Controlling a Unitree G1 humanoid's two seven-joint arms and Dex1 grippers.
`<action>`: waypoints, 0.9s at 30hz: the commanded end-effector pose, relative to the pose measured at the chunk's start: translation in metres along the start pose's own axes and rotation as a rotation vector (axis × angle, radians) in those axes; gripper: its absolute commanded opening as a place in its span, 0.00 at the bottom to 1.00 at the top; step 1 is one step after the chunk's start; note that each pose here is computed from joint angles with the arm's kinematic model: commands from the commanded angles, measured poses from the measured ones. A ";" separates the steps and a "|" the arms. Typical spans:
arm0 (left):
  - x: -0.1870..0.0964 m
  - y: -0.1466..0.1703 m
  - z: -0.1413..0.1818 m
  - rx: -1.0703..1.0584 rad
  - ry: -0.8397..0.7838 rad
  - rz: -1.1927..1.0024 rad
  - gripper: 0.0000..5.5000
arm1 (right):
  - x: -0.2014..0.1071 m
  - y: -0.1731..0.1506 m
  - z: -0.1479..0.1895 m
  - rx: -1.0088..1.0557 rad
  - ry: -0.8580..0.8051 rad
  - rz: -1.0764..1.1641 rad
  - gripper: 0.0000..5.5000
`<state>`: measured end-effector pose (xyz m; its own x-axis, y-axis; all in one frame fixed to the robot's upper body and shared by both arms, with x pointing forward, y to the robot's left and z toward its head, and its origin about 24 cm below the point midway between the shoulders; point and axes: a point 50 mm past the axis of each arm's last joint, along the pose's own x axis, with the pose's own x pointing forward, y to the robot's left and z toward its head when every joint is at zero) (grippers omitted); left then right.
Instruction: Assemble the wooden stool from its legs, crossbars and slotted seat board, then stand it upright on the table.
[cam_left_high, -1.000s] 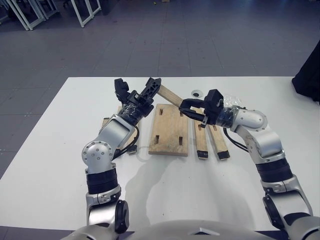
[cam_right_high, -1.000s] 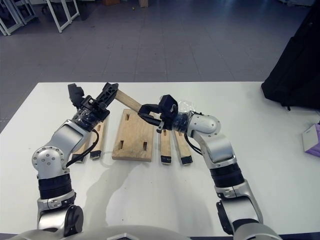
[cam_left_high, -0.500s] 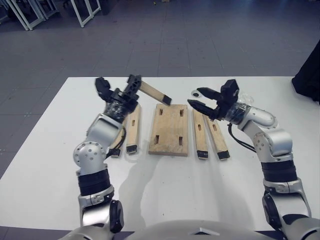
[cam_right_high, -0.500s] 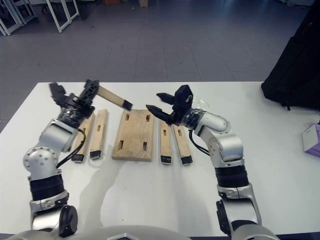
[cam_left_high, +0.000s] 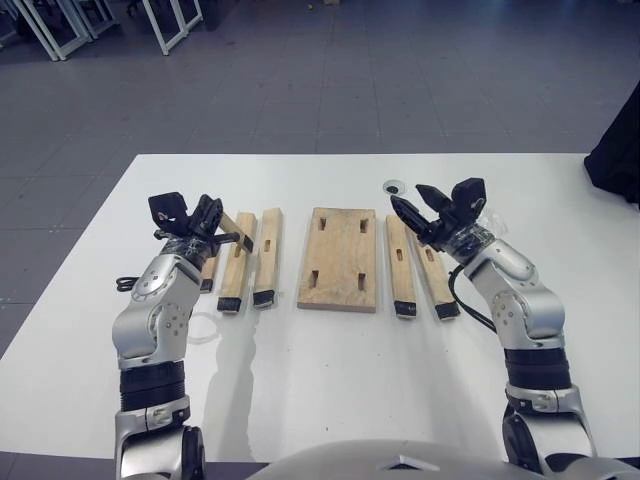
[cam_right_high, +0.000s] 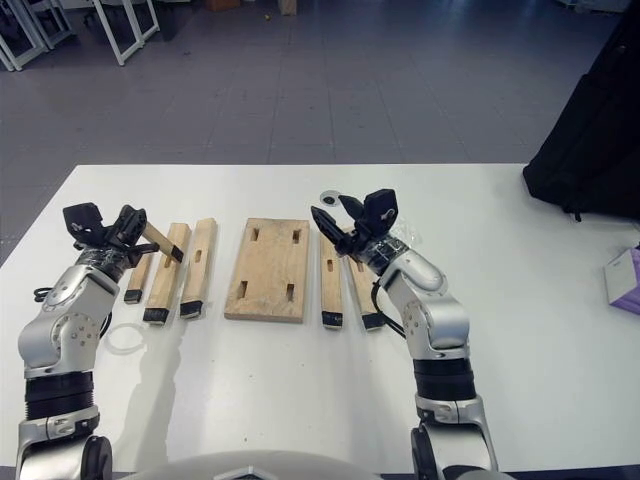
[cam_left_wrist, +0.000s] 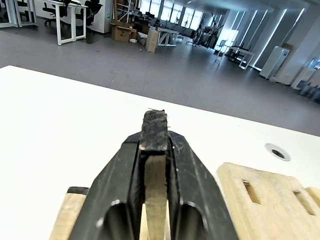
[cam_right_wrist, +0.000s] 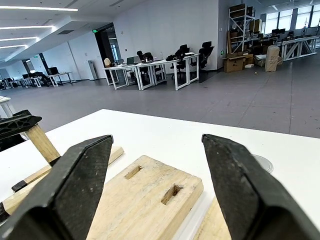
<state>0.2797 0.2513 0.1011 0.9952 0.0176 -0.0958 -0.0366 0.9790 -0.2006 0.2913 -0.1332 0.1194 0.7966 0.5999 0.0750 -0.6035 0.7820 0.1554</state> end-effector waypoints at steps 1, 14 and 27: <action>-0.002 0.007 -0.001 0.036 -0.008 0.041 0.08 | -0.004 0.006 -0.005 -0.001 0.014 -0.001 0.59; -0.005 0.010 -0.012 0.055 0.028 0.059 0.08 | -0.004 0.006 -0.005 -0.028 0.036 0.001 0.59; -0.008 -0.003 0.005 0.006 -0.092 0.010 0.08 | -0.005 0.008 -0.009 -0.039 0.058 0.006 0.59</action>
<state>0.2718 0.2510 0.1026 0.9979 0.0537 -0.0359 -0.0597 0.9790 -0.1950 0.2830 -0.1296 0.1114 0.7926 0.6088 0.0343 -0.6076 0.7836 0.1299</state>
